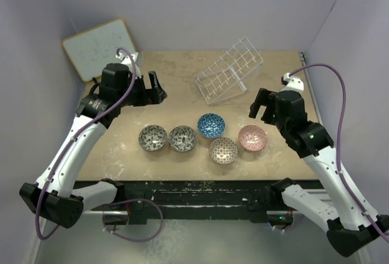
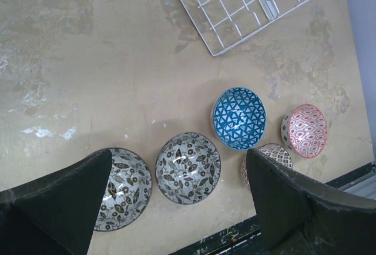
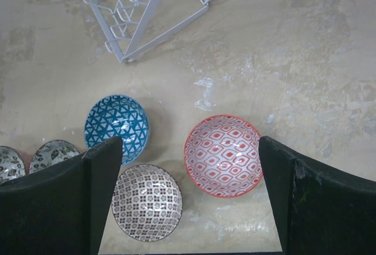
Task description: Load the bowls into the dish rack
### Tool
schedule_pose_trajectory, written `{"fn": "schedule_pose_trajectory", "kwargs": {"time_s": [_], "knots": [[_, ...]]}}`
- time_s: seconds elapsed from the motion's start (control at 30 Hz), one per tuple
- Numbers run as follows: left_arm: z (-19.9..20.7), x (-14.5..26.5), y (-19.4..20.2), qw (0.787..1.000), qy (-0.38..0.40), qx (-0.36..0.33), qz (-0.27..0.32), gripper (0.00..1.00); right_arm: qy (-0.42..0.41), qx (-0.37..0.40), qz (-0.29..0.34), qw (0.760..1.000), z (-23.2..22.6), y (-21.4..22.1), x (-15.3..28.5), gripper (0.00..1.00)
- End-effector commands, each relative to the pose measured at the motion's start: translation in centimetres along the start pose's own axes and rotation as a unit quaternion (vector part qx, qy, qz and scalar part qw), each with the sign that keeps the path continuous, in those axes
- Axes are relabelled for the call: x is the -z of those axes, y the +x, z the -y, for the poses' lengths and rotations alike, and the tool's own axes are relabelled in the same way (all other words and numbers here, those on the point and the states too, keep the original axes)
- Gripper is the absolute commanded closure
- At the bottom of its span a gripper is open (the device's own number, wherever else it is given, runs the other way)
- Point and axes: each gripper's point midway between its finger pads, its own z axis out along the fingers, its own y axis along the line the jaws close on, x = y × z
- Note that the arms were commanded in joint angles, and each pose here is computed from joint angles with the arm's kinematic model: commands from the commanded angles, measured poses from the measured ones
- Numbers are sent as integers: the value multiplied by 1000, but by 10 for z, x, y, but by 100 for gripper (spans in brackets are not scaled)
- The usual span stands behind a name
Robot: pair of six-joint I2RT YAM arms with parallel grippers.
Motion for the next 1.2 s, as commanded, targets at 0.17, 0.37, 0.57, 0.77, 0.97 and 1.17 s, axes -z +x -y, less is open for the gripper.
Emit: {"fn": "schedule_pose_trajectory", "kwargs": {"time_s": [0.17, 0.37, 0.57, 0.77, 0.97, 1.17], "knots": [[20, 1, -20, 997, 57, -38, 36, 1, 1, -15, 17, 1000, 2, -12, 12, 0], [21, -13, -6, 992, 91, -84, 31, 1, 3, -20, 19, 1000, 4, -11, 14, 0], [23, -34, 10, 988, 125, -77, 42, 1, -1, -25, 15, 1000, 3, -12, 19, 0], [37, -54, 25, 985, 129, -106, 33, 1, -4, -34, 25, 999, 4, -23, 32, 0], [74, -74, 49, 978, 127, -164, 5, 1, -5, -34, 33, 999, 6, -31, 45, 0], [98, -96, 72, 974, 129, -184, -13, 3, -19, -37, 42, 998, 4, -52, 69, 0]]}}
